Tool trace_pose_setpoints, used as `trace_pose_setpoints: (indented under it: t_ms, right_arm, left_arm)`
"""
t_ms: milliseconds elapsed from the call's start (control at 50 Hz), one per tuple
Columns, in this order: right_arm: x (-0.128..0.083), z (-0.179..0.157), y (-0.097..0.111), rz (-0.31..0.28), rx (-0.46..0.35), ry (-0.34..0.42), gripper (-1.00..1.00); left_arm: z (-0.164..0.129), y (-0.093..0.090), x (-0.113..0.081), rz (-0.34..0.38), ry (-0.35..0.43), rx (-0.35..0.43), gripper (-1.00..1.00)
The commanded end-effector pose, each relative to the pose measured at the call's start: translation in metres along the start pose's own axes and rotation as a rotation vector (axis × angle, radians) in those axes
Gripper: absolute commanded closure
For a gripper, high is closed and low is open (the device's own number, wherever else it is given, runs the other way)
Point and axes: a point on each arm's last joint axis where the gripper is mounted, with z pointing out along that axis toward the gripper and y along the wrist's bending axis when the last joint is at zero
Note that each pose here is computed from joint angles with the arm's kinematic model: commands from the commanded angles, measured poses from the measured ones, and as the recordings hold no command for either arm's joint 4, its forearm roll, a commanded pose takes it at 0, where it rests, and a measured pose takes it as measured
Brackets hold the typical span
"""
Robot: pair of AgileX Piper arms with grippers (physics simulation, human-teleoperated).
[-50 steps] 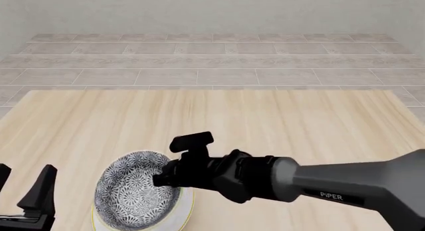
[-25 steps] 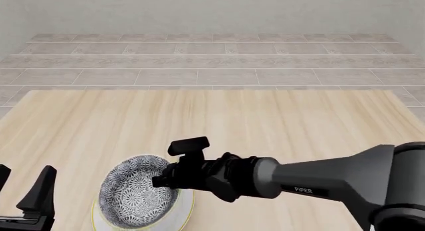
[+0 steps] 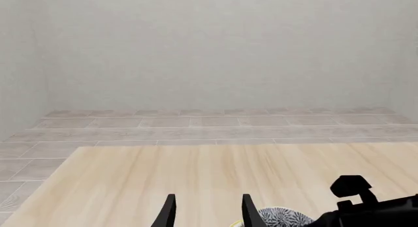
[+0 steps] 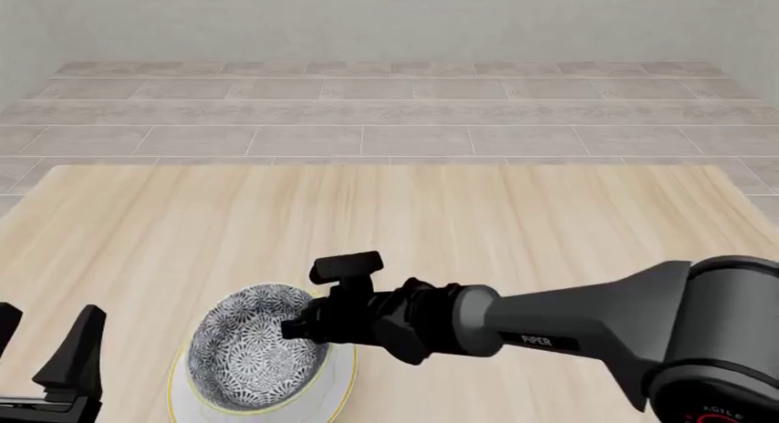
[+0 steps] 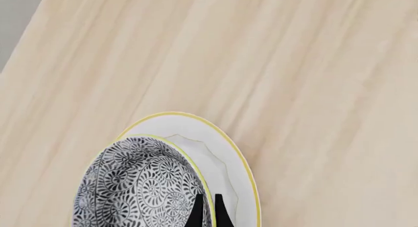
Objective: Put the bowl on the plate.
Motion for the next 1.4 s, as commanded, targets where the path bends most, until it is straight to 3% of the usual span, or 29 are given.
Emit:
trace_pose_setpoints:
  t_ms: [20, 520, 540, 980, 1220, 1400]
  right_arm:
    - [0.001, 0.004, -0.002, 0.005, 0.007, 0.005, 1.00]
    - [0.003, 0.006, -0.001, -0.011, 0.007, 0.012, 1.00]
    - [0.003, 0.004, 0.001, -0.019, 0.001, 0.010, -1.00]
    - [0.004, -0.003, 0.008, -0.035, -0.012, 0.009, -1.00]
    - [-0.023, -0.046, 0.019, -0.085, -0.032, -0.041, -1.00]
    - [-0.032, -0.062, 0.020, -0.106, -0.032, -0.058, -1.00]
  left_arm:
    - [-0.001, 0.000, 0.000, -0.001, -0.001, 0.000, -1.00]
    - [-0.002, 0.000, 0.000, -0.001, -0.003, 0.000, -1.00]
    - [-0.001, 0.000, 0.000, -0.001, -0.004, 0.000, -1.00]
    - [-0.001, 0.000, -0.001, 0.001, -0.005, 0.003, -1.00]
    - [0.000, 0.000, 0.001, 0.004, -0.002, 0.006, -1.00]
    - [0.000, 0.000, 0.001, 0.003, -0.003, 0.007, -1.00]
